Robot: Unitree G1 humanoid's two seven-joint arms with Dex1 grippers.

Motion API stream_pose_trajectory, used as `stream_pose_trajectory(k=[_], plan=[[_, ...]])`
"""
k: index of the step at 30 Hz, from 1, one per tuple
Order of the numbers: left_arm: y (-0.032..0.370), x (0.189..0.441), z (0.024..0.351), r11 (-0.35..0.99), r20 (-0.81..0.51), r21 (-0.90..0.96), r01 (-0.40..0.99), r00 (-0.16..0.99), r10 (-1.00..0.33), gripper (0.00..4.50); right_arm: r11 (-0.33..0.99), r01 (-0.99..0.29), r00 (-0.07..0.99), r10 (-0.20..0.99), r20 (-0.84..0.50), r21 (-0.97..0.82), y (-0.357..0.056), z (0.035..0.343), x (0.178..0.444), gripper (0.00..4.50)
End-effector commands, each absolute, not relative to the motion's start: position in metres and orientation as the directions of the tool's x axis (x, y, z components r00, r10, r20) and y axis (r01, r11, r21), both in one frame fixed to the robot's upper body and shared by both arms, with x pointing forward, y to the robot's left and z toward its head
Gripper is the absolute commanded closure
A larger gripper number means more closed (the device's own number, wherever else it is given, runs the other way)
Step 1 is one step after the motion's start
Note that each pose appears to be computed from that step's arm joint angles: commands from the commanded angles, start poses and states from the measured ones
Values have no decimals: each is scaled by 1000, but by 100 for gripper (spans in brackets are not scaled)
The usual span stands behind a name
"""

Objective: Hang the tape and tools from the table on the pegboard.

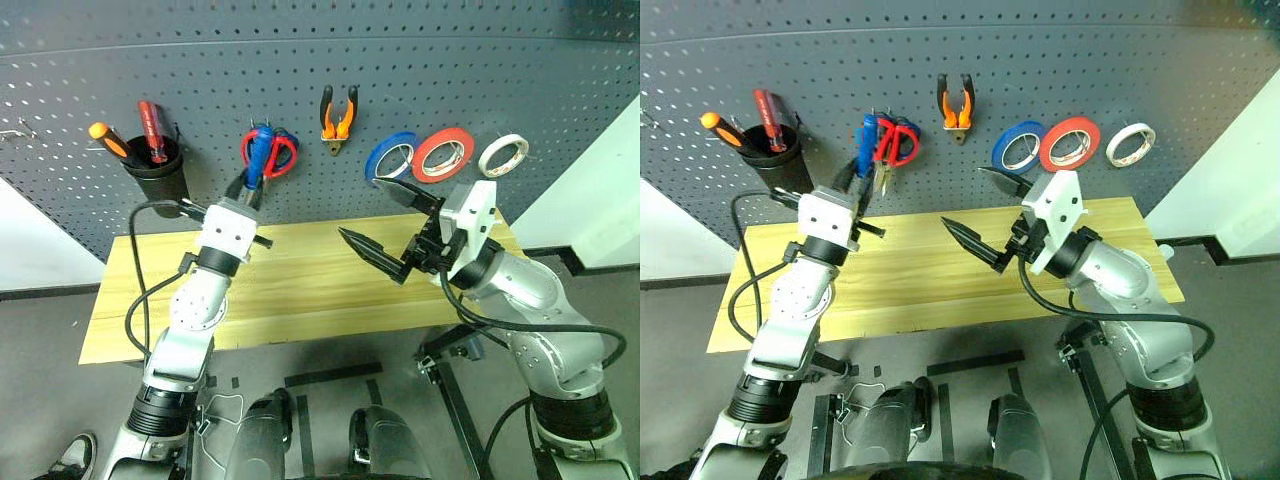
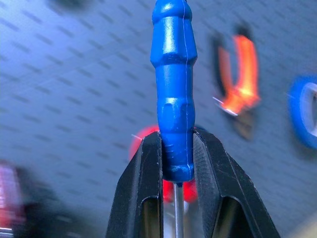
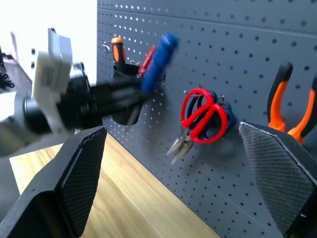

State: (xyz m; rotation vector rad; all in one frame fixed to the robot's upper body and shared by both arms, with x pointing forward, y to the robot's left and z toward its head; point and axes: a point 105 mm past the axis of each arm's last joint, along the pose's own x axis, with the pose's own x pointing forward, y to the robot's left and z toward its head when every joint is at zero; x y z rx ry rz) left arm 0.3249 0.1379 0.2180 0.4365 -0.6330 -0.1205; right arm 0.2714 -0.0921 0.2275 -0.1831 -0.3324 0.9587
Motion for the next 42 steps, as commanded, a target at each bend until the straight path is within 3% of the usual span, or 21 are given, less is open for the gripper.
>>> stream_pose_trajectory(k=[1, 6, 13, 20, 42], plan=[[146, 319, 262, 904, 703, 397, -158, 685, -189, 400, 538, -772, 485, 843, 233, -339, -100, 242, 258, 0], [157, 329, 293, 873, 772, 405, -272, 613, -167, 400, 524, -780, 472, 852, 229, -342, -102, 243, 255, 0], [187, 362, 295, 844, 782, 386, -372, 617, -86, 400, 494, -798, 438, 869, 233, -345, -98, 250, 251, 0], [197, 370, 284, 849, 789, 347, -398, 614, -35, 400, 482, -809, 434, 876, 211, -336, -99, 254, 244, 0], [230, 350, 295, 804, 821, 270, -530, 563, 95, 400, 420, -883, 418, 907, 59, -207, -107, 252, 221, 0]])
